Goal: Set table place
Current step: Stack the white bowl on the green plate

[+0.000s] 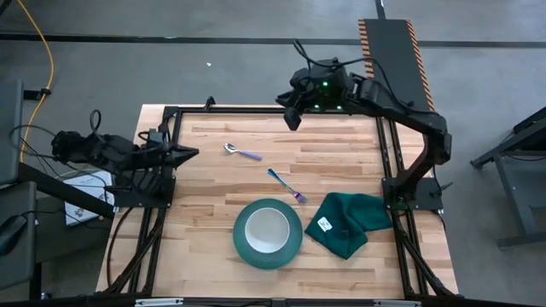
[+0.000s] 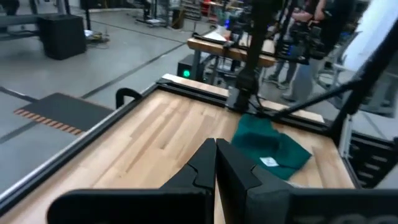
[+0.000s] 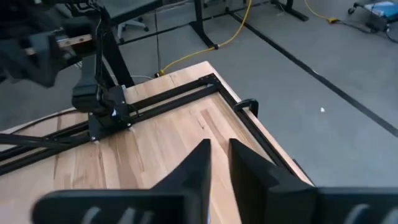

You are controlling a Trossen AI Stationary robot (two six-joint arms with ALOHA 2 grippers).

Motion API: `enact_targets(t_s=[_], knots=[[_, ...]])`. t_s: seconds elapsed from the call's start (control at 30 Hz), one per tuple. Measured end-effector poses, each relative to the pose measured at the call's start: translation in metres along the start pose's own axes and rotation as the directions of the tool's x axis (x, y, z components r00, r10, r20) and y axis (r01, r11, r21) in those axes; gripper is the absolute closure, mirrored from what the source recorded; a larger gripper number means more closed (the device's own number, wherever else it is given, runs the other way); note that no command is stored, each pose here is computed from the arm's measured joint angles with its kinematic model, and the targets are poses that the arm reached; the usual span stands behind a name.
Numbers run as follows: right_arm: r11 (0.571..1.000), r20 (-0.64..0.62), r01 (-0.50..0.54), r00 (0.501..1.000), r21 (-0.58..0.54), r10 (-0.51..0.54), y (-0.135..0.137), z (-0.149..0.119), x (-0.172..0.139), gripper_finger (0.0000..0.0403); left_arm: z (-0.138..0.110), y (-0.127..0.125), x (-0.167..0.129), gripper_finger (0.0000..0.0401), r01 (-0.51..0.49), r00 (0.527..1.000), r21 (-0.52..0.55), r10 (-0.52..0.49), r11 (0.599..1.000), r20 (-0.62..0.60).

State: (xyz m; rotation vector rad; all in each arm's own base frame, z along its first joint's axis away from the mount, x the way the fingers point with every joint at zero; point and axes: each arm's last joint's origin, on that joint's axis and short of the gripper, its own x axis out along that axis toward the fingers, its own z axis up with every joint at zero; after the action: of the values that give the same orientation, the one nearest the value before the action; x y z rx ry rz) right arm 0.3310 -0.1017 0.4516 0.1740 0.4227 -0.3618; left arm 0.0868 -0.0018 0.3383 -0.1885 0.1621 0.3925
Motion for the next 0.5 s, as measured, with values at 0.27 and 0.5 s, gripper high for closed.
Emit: enact_targets(t_s=[0.27, 0.5], knots=[[0.999, -0.012, -0.001, 1.000, -0.039, 0.001, -0.001, 0.001, -0.031, 0.0395, 0.008, 0.008, 0.034, 0.0400, 0.032, 0.993, 0.025, -0.029, 0.999, -0.114], [0.998, -0.039, -0.023, 0.999, -0.060, 0.021, 0.001, -0.001, -0.054, 0.0401, 0.015, 0.027, 0.068, 0.0400, 0.129, 0.983, 0.006, -0.127, 0.992, -0.132]])
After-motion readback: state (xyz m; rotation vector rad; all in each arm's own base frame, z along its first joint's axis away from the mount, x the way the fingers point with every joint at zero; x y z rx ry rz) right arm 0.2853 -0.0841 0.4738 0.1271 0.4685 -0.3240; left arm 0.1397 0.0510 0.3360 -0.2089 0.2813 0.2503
